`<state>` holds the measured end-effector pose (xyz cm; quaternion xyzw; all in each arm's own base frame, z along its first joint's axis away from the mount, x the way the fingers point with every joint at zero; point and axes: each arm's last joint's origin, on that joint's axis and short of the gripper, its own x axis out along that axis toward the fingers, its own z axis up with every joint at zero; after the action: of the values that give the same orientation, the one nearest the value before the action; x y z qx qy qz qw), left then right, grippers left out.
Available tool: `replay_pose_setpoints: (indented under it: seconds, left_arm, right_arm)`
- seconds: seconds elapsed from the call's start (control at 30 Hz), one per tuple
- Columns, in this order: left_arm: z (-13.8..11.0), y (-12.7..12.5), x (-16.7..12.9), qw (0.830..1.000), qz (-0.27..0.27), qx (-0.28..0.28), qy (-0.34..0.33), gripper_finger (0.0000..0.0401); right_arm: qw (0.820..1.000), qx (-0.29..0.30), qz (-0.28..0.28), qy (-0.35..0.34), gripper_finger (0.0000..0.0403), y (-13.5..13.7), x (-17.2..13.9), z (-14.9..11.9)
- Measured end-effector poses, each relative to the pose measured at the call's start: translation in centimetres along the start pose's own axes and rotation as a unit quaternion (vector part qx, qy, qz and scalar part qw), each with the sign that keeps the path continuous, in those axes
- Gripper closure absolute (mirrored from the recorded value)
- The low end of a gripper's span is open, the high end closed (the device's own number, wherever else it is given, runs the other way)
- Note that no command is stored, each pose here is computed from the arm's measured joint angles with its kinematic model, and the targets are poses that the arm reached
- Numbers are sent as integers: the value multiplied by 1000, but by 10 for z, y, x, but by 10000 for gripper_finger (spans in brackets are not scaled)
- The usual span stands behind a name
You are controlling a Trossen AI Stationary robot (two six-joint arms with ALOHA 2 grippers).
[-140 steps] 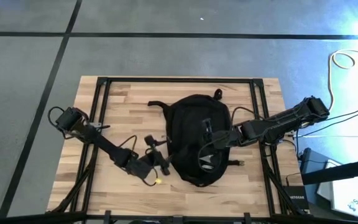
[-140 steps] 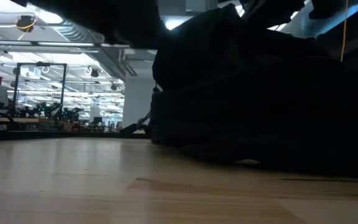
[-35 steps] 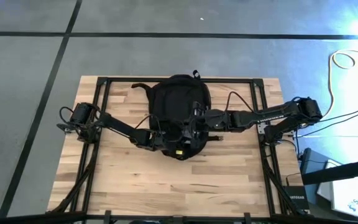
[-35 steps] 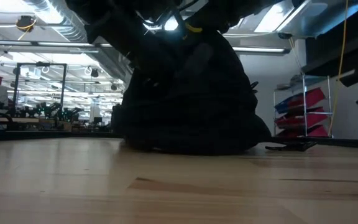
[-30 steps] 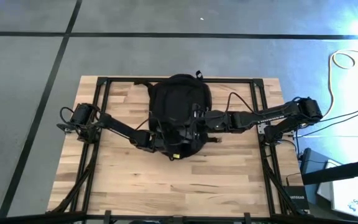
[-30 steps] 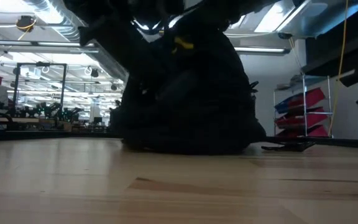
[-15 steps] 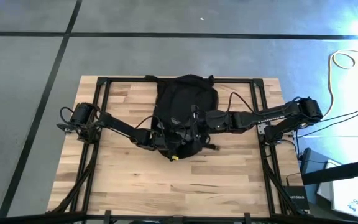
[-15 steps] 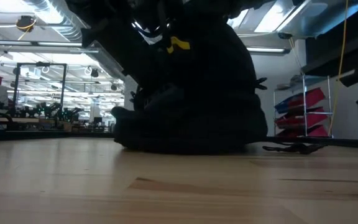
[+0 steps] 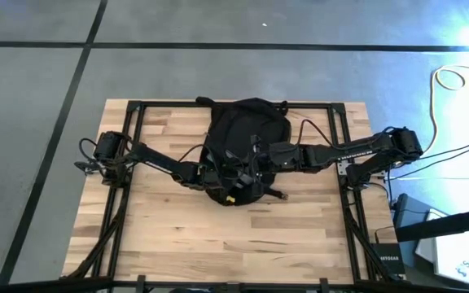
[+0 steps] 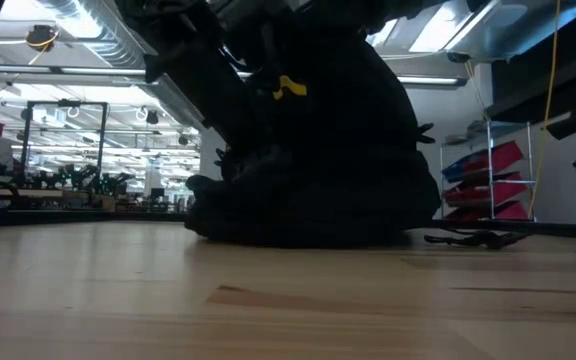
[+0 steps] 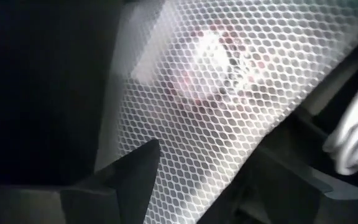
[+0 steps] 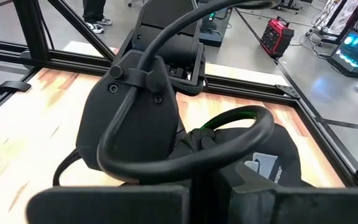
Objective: Unpack backpack
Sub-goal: Remove the transparent zipper bag from the black backpack
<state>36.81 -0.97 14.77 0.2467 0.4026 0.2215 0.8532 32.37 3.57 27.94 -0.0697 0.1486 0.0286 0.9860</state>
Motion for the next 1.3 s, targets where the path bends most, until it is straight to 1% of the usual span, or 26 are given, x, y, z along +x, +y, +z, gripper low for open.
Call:
replay_pose_setpoints:
  seconds: [0.07,0.1,0.17,0.33,0.37,0.53,0.67,0.73,0.8,0.93,1.0,1.17,1.3]
  left_arm:
    - [-1,-1,1,1000,13,4,5,185]
    - [-1,-1,2,1000,15,5,7,201]
    - [-2,-1,2,1000,15,2,8,244]
    - [-3,-4,4,1000,8,-14,8,372]
    - [-3,-4,4,1000,5,-15,8,385]
    - [-2,-6,1,1000,3,-20,4,398]
    - [3,-10,-9,999,19,-25,-10,400]
    - [5,-13,-15,999,21,-27,-19,401]
    - [9,-16,-22,999,20,-28,-31,401]
    - [14,-25,-38,998,32,-26,-50,401]
    - [17,-27,-47,997,42,-25,-60,401]
    - [26,-23,-74,994,60,-21,-90,401]
    - [33,-16,-96,990,72,-31,-113,401]
  right_arm:
    - [1000,0,3,0,402,0,0,0]
    - [1000,0,4,0,402,0,0,0]
    - [1000,0,4,-1,402,0,0,0]
    - [1000,1,4,0,402,0,0,0]
    - [1000,2,4,0,402,0,0,0]
    - [1000,1,5,0,402,0,0,0]
    - [1000,-11,-1,2,402,1,0,1]
    - [1000,-26,-11,10,402,0,-1,0]
    - [999,-25,-16,13,402,-4,-1,0]
    - [999,-24,-19,15,402,-6,-1,-1]
    - [999,-34,-35,21,402,-8,-1,-2]
    - [997,-34,-57,34,402,-15,-1,-4]
    - [997,-32,-66,38,402,-20,-1,-6]
